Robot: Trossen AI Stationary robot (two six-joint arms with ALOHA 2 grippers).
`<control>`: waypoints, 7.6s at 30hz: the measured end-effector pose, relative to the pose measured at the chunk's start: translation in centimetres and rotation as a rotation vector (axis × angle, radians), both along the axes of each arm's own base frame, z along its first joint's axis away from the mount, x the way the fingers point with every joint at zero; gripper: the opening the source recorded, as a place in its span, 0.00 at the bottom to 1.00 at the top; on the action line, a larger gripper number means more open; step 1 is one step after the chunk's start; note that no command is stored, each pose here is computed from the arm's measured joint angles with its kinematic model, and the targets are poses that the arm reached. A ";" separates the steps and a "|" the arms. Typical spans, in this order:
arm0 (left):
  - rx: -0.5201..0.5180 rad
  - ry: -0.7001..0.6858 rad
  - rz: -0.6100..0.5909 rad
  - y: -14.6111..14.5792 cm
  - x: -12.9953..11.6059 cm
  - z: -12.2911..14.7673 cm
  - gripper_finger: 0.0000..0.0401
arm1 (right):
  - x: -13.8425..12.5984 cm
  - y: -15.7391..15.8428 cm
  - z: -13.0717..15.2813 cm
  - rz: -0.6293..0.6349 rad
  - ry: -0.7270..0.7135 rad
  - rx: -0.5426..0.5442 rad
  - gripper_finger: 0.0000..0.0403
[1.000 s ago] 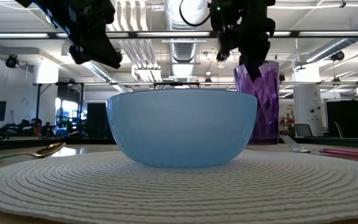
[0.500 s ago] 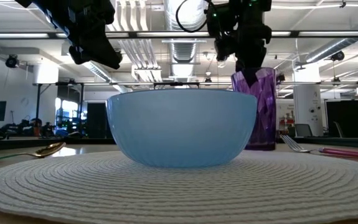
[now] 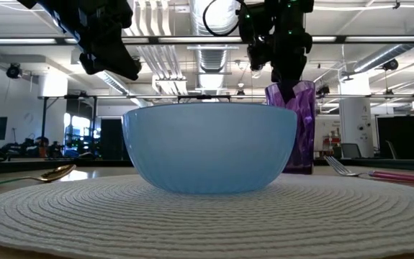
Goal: Pick & Place Utensil
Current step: Put the purple cup on the top right side of the white placemat, then put the pink fork in the blue bowl
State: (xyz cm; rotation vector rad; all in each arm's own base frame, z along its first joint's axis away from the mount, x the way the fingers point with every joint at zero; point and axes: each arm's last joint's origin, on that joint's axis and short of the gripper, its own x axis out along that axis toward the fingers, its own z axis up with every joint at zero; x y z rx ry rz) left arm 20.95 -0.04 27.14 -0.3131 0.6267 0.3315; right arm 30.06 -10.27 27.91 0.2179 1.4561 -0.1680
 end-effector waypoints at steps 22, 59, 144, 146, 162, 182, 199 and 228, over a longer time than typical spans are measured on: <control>0.000 0.003 0.000 0.0 0.0 0.0 0.20 | -0.3 0.1 0.0 0.008 0.030 0.005 0.16; -0.008 0.006 0.007 0.0 0.0 -0.1 0.20 | -8.1 2.8 11.6 -0.113 -0.374 -0.097 0.33; -0.019 0.131 -0.026 -0.1 -0.9 -0.9 0.20 | -9.4 25.5 -1.3 -0.719 -0.245 0.044 0.18; -0.017 0.132 -0.028 -0.1 -0.9 -0.9 0.20 | -9.2 25.6 -1.8 -0.694 -0.235 0.016 0.18; -0.016 0.133 -0.029 -0.1 -0.9 -0.9 0.20 | -8.3 23.8 -3.3 -0.702 -0.120 -0.077 0.35; -0.017 0.132 -0.028 -0.1 -0.9 -0.9 0.20 | -11.1 21.4 -8.5 -0.847 -0.081 0.023 0.45; -0.017 0.132 -0.027 -0.1 -0.9 -0.9 0.20 | -10.2 20.6 -10.3 -0.877 -0.090 0.028 0.45; -0.017 0.132 -0.028 -0.1 -0.8 -0.9 0.20 | -8.6 20.4 -13.4 -0.916 -0.014 -0.061 0.45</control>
